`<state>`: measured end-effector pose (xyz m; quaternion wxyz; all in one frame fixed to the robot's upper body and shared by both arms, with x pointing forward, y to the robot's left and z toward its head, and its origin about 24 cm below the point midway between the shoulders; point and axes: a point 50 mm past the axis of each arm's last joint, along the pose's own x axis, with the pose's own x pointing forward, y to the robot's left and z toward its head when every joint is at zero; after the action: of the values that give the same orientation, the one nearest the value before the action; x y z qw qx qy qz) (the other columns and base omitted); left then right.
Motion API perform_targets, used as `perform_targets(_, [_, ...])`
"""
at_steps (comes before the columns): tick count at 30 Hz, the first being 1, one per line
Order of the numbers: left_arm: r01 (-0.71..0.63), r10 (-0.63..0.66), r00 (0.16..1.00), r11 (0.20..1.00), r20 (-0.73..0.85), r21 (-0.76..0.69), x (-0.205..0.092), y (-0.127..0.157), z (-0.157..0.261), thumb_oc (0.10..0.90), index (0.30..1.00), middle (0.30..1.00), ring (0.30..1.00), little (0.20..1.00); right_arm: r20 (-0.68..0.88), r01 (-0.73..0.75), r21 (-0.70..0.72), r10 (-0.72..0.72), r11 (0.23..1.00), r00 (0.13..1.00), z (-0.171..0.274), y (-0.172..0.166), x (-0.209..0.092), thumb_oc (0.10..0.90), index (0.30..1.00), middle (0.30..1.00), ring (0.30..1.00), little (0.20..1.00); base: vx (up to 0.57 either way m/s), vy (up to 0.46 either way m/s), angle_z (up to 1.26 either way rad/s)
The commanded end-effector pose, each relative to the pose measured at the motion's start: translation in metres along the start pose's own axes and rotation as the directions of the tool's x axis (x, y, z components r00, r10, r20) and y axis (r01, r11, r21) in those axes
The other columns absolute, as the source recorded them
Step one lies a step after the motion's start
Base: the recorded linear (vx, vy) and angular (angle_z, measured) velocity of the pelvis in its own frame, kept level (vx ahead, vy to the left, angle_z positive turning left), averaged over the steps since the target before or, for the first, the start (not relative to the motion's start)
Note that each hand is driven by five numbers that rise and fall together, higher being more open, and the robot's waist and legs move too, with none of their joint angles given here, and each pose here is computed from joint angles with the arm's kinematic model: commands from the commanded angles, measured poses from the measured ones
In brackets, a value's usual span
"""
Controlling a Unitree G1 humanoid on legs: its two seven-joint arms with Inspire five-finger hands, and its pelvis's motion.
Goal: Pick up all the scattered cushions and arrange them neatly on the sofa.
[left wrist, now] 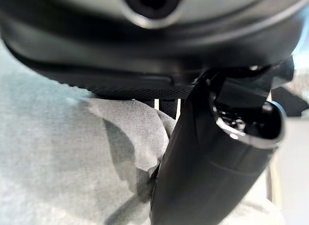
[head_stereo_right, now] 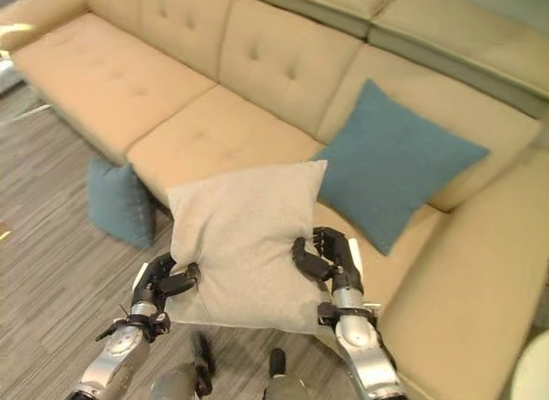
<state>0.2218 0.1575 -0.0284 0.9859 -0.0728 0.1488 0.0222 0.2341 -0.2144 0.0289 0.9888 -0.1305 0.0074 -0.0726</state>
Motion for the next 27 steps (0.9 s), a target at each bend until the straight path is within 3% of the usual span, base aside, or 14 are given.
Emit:
perform_targets(1, [0.344, -0.334, 0.819, 0.937, 0.467, 0.066, -0.003, -0.062, 0.098, 0.400, 0.300, 0.300, 0.300, 0.300, 0.407, -0.134, 0.089, 0.087, 0.987, 0.909, 0.079, 0.035, 0.014, 0.400, 0.300, 0.300, 0.300, 0.300, 0.02, 0.108, 0.63])
perform_targets(5, [0.331, -0.359, 0.804, 0.932, 0.474, 0.144, -0.007, -0.058, 0.101, 0.400, 0.300, 0.300, 0.300, 0.300, 0.405, -0.170, 0.107, 0.113, 0.980, 0.907, 0.080, 0.042, 0.014, 0.400, 0.300, 0.300, 0.300, 0.300, 0.11, 0.162, 0.77])
perform_targets(17, [0.287, -0.338, 0.811, 0.941, 0.477, 0.180, -0.002, -0.053, 0.103, 0.400, 0.300, 0.300, 0.300, 0.300, 0.406, -0.234, 0.092, 0.178, 0.968, 0.897, 0.082, 0.057, 0.014, 0.400, 0.300, 0.300, 0.300, 0.300, 0.11, 0.161, 0.34])
perform_targets(27, [0.307, -0.339, 0.821, 0.940, 0.458, 0.145, -0.005, -0.052, 0.094, 0.400, 0.300, 0.300, 0.300, 0.300, 0.349, -0.216, 0.117, 0.164, 0.969, 0.923, 0.066, 0.045, 0.007, 0.400, 0.300, 0.300, 0.300, 0.300, 0.24, -0.080, 0.41])
